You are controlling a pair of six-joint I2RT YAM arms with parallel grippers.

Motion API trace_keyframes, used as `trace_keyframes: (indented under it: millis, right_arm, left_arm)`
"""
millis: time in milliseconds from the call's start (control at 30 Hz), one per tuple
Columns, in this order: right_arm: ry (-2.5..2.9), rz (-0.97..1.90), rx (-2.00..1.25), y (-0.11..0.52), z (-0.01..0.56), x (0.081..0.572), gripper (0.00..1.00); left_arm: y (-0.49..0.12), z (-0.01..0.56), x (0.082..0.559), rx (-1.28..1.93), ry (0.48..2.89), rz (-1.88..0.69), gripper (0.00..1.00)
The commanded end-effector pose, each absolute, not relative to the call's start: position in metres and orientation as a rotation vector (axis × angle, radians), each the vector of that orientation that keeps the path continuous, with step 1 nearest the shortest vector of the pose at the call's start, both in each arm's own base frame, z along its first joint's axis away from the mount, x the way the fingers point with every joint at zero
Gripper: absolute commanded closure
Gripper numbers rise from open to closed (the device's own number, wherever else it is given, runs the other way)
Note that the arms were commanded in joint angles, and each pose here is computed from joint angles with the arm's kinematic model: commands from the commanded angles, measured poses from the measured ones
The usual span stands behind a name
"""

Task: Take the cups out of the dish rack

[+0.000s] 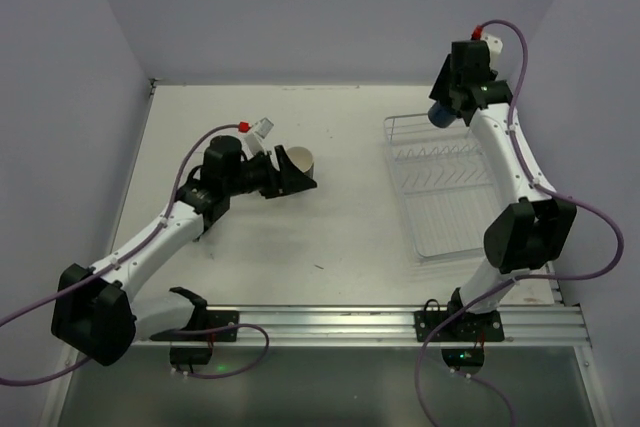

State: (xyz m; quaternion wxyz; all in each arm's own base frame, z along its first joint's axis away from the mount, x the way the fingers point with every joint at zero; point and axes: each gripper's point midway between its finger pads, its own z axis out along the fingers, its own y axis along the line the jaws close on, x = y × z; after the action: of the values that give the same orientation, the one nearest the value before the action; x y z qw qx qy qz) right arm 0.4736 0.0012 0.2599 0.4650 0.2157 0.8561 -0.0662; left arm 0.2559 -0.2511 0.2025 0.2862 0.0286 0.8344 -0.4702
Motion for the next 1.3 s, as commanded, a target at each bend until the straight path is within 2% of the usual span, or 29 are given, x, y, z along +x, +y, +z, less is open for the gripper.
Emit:
trace_keyframes:
  millis: [0,33,100,133,367,733,1000,1267]
  right_arm:
    - [2.050,-0.046,0.552,0.013,0.296,0.453,1.00]
    - [2.044,-0.023,0.546,0.016,0.302,0.447,1.00]
    - [2.072,0.024,0.534,0.024,0.301,0.437,1.00]
    - [2.079,0.044,0.527,0.027,0.301,0.433,1.00]
    - [2.090,0.257,0.472,0.062,0.312,0.396,1.00]
    - [2.145,0.521,0.387,0.114,0.320,0.365,1.00]
    - [2.155,0.651,0.350,0.131,0.326,0.351,1.00]
    - [2.178,0.737,0.315,0.144,0.326,0.341,1.00]
  left_arm:
    - [-0.281,0.264,0.257,0.117,1.958,-1.590,0.33]
    - [-0.285,0.285,0.260,0.107,1.858,-1.663,0.33]
    - [-0.290,0.282,0.262,0.071,1.824,-1.736,0.32]
    - [-0.291,0.305,0.260,0.075,1.709,-1.818,0.32]
    - [-0.324,0.317,0.251,0.073,1.546,-1.990,0.32]
    - [-0.365,0.331,0.243,0.181,1.268,-2.100,0.38]
    - [-0.373,0.321,0.249,0.244,1.218,-2.080,0.39]
    - [-0.380,0.341,0.255,0.337,1.131,-2.020,0.40]
